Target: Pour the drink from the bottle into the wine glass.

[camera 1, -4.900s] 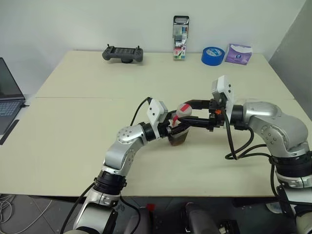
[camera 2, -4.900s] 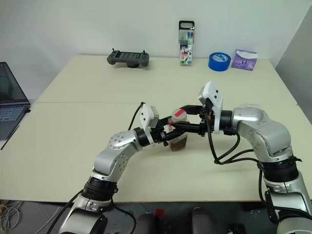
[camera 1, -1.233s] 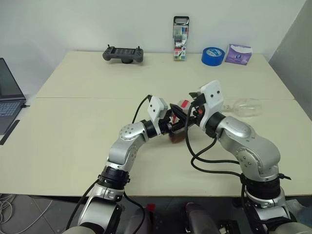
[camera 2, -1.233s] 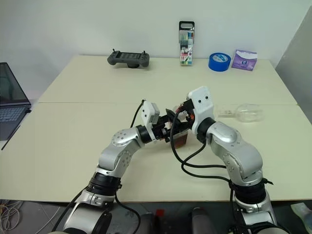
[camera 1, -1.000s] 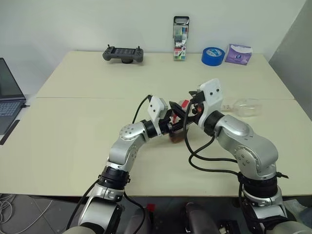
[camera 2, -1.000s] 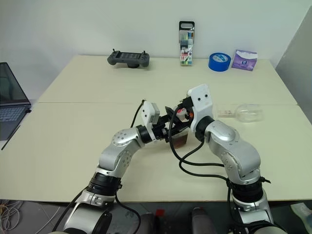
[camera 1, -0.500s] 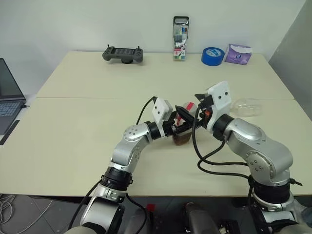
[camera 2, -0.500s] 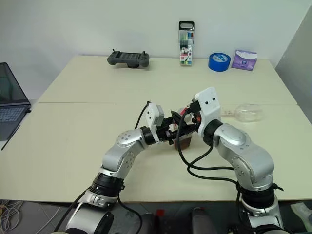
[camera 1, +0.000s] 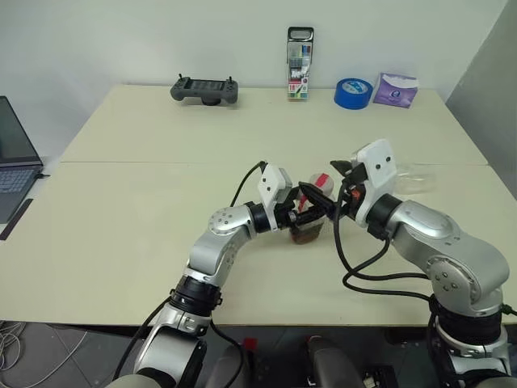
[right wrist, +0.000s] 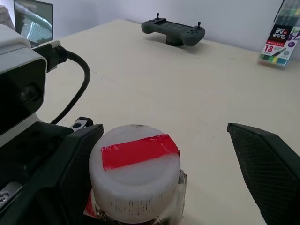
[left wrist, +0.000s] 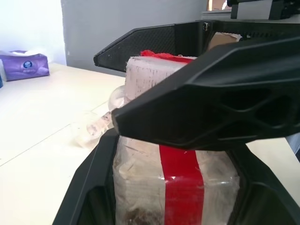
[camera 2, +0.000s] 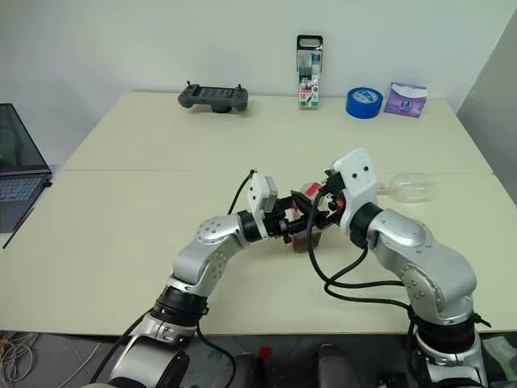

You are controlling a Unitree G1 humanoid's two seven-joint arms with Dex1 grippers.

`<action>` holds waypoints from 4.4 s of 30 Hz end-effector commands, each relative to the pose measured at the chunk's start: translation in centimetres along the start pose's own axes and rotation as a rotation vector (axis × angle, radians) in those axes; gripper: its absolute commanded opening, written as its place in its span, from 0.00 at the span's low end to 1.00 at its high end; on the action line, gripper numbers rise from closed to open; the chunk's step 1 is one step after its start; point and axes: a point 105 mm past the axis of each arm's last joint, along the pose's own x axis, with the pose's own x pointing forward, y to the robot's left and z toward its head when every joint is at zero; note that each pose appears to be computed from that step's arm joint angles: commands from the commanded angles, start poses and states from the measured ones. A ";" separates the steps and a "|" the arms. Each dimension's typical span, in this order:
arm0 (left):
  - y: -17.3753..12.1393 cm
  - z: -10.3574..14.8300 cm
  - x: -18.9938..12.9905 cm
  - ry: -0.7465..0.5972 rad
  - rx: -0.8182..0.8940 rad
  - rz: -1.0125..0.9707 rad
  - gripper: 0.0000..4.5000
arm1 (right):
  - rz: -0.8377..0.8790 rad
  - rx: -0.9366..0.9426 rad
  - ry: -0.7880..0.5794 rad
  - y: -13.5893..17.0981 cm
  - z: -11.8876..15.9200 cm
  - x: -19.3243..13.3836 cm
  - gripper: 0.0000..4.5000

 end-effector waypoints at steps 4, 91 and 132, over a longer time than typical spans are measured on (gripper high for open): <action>1.5 1.8 -1.5 -0.058 0.051 0.059 0.48 | -0.245 -0.033 -0.030 -5.3 1.1 -3.0 1.00; 1.6 2.0 -1.6 -0.089 0.059 0.083 0.48 | -0.014 0.125 -0.108 3.1 1.7 0.8 0.64; 0.8 1.3 -0.6 -0.071 0.041 0.031 0.48 | 0.396 -0.192 -0.059 3.1 4.9 -2.8 0.41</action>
